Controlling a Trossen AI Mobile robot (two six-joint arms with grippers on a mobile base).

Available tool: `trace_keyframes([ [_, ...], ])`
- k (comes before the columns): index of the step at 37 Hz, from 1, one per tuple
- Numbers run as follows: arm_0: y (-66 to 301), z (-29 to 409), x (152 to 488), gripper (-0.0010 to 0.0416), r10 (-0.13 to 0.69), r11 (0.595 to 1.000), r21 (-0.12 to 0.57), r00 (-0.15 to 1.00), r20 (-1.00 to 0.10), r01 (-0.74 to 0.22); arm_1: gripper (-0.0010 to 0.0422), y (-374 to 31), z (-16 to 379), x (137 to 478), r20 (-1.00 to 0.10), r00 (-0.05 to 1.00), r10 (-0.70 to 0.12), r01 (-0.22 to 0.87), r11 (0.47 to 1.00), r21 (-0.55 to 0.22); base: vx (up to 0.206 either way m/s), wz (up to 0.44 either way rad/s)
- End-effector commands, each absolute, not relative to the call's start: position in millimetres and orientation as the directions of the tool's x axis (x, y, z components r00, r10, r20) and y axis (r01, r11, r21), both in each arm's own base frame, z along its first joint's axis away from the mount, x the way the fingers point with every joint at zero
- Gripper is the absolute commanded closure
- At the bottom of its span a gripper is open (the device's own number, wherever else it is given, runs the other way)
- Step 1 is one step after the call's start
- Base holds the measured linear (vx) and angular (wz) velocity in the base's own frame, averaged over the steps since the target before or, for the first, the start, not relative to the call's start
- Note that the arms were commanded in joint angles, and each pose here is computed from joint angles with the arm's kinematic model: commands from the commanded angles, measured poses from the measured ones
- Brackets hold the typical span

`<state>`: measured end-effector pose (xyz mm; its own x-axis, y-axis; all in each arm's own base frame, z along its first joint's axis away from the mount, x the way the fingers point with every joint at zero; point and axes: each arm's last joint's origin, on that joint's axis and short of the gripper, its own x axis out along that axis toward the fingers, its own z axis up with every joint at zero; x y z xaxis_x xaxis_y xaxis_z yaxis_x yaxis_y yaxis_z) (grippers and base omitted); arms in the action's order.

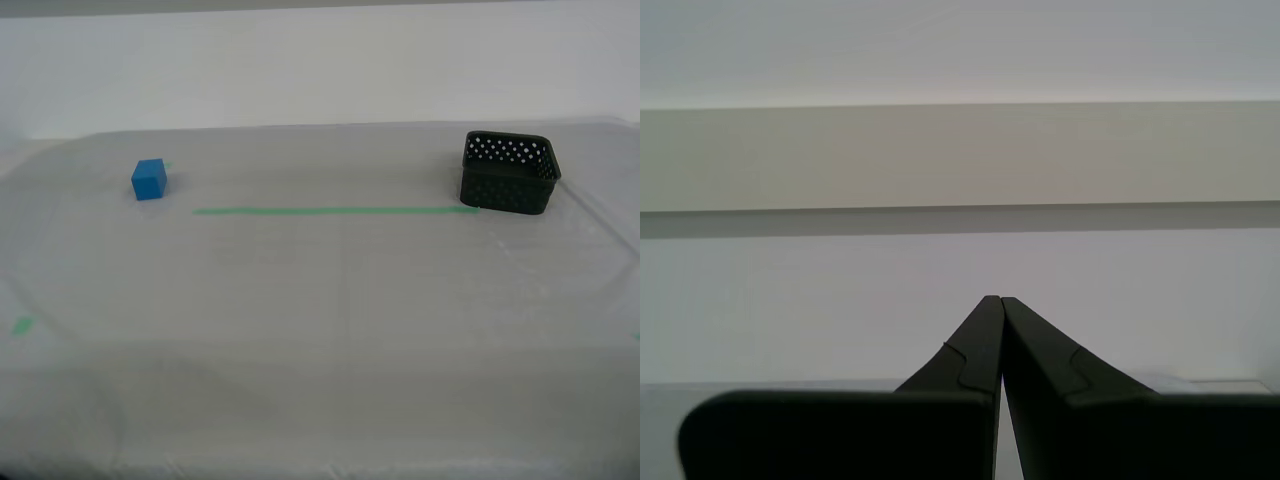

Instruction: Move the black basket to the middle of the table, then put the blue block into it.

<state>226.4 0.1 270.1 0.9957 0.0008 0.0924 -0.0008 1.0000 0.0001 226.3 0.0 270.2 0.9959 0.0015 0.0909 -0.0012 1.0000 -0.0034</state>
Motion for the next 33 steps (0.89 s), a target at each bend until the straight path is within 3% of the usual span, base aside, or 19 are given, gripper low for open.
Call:
trace_keyframes([
  [1,0.1,270.8,226.5,0.0405,0.0,1.0,0.0,0.995,0.096,0.0,0.0412,0.0,270.9,226.3,0.096,0.995,0.003,-0.003,1.0,0.0,0.0,0.0],
  [33,0.2,270.9,226.4,0.0406,0.001,1.0,0.0,0.995,0.096,-0.001,0.0412,0.0,270.9,226.3,0.096,0.995,0.002,-0.002,1.0,0.0,0.0,0.0],
])
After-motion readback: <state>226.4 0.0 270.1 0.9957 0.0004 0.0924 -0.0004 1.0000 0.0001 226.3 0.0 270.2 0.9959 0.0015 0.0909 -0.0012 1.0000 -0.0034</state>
